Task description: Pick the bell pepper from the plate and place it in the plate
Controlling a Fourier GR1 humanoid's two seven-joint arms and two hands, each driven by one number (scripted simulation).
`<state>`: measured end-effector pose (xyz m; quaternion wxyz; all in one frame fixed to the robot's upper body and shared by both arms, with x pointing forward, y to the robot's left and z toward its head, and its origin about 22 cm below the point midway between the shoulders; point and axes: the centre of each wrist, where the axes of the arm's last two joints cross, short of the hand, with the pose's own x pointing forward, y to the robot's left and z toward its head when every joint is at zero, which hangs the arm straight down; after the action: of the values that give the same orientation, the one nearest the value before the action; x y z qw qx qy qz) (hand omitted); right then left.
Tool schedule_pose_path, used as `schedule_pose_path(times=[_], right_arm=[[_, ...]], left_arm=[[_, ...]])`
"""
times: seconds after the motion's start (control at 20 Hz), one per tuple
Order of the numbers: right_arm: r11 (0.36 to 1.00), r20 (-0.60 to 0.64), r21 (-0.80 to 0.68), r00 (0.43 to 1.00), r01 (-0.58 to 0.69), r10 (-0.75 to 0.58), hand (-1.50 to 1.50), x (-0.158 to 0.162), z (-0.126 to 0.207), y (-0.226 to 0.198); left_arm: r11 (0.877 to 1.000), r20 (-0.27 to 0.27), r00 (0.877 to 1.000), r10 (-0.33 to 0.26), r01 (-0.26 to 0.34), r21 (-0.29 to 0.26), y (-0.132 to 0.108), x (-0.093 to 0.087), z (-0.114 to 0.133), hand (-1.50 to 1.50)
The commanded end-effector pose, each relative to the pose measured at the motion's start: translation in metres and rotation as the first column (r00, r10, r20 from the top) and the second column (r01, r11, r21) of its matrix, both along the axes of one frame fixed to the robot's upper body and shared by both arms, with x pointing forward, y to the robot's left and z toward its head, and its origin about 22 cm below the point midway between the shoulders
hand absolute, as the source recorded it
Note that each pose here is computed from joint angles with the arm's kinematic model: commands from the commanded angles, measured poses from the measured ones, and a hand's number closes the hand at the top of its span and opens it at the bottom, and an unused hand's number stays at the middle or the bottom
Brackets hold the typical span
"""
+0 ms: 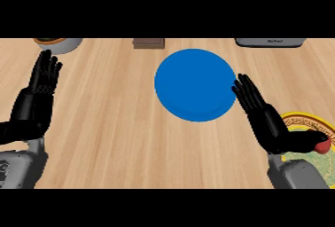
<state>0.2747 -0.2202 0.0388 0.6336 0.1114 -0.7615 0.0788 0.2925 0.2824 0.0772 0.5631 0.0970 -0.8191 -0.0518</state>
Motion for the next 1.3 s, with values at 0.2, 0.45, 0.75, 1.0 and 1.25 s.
schedule_pose_path(times=[0.2,0.45,0.75,1.0,1.25], right_arm=[[0.766,-0.018,0.043,0.767,0.641,-0.641,1.50,0.030,0.025,-0.097],[0.287,0.167,-0.140,0.308,0.948,-0.936,-1.50,0.011,-0.001,-0.152],[0.126,0.372,-0.124,0.164,0.984,-0.914,-1.50,0.021,-0.046,-0.086],[-0.031,0.403,-0.176,0.043,0.984,-0.914,-1.50,-0.023,-0.072,-0.074],[-0.087,0.353,-0.370,0.053,0.925,-0.934,-1.50,-0.061,-0.085,-0.105]], left_arm=[[1.000,-0.265,0.964,0.030,-0.027,0.015,0.020,-0.029,-0.055,0.00],[0.999,-0.362,0.932,0.019,-0.029,-0.024,0.013,-0.043,-0.077,0.00],[0.999,-0.408,0.912,-0.037,0.022,-0.042,0.003,-0.054,-0.102,0.00],[0.999,-0.415,0.910,-0.024,0.009,-0.038,0.020,-0.072,-0.116,0.00],[1.000,-0.396,0.918,-0.012,0.005,-0.019,0.031,-0.049,-0.103,0.00]])
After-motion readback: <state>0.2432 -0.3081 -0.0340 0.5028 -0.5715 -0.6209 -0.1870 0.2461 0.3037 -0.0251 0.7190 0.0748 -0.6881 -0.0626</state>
